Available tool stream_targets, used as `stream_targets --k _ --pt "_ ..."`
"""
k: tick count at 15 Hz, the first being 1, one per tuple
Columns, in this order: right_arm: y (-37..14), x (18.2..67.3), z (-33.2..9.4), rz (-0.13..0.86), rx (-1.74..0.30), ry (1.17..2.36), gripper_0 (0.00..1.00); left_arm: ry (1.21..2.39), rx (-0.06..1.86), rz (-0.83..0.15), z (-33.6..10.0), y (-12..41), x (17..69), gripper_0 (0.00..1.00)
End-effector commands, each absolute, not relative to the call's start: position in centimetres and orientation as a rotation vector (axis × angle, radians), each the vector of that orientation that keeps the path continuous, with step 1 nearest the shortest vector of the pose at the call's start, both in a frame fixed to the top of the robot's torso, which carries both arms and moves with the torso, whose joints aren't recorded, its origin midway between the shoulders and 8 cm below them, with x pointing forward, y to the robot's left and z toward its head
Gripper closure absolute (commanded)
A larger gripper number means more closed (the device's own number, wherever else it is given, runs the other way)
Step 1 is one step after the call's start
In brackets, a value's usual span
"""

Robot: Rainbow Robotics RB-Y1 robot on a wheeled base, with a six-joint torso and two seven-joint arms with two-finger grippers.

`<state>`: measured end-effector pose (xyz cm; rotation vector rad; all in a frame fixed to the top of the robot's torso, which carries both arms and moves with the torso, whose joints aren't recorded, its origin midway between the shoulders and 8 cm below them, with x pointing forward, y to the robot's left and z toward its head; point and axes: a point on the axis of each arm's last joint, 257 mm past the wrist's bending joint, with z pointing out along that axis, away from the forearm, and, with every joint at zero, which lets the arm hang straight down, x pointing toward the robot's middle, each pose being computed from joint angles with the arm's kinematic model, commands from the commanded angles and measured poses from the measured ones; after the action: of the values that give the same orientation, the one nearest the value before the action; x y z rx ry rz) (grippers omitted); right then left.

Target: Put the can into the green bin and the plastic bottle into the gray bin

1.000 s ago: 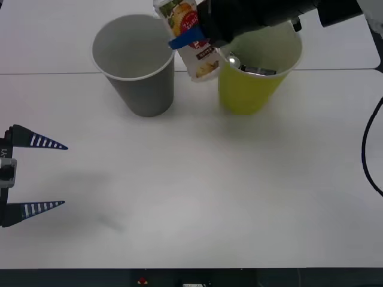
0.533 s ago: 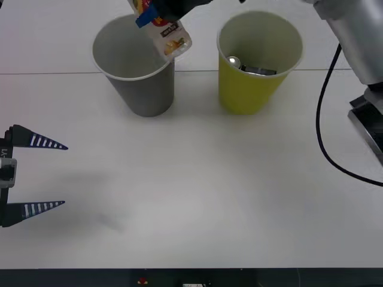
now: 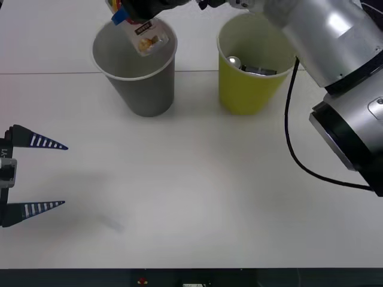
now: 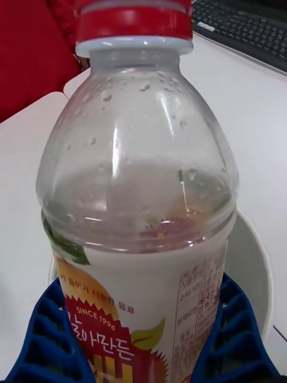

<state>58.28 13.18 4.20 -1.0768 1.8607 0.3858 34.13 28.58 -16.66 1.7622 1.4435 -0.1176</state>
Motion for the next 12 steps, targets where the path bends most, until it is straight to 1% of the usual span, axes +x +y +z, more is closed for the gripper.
stream_targets --k 1,2,3,4,5,6,12 --pt "13.64 58.70 3.71 0.368 -1.078 1.844 1.00 1.444 1.762 -0.118 -16.66 28.58 34.13 0.00" --pt "13.64 58.70 3.71 0.369 -1.076 1.845 1.00 1.444 1.762 -0.118 -16.66 28.58 34.13 0.00" --pt "13.73 58.65 3.69 0.369 -1.079 1.843 0.88 1.444 1.762 -0.118 -16.66 28.58 34.13 0.00" --pt "13.70 58.67 3.69 0.367 -1.079 1.843 0.51 1.444 1.762 -0.118 -16.66 28.58 34.13 0.00" --pt "13.70 58.66 3.60 0.370 -1.078 1.845 0.09 1.444 1.762 -0.118 -16.66 28.58 34.13 0.00" --pt "13.73 58.61 3.56 0.375 -1.078 1.847 0.00 1.444 1.762 -0.118 -16.66 28.58 34.13 0.00" --pt "13.74 58.45 4.12 0.381 -1.095 1.824 0.00 1.444 1.762 -0.118 -16.66 28.58 34.13 0.00"
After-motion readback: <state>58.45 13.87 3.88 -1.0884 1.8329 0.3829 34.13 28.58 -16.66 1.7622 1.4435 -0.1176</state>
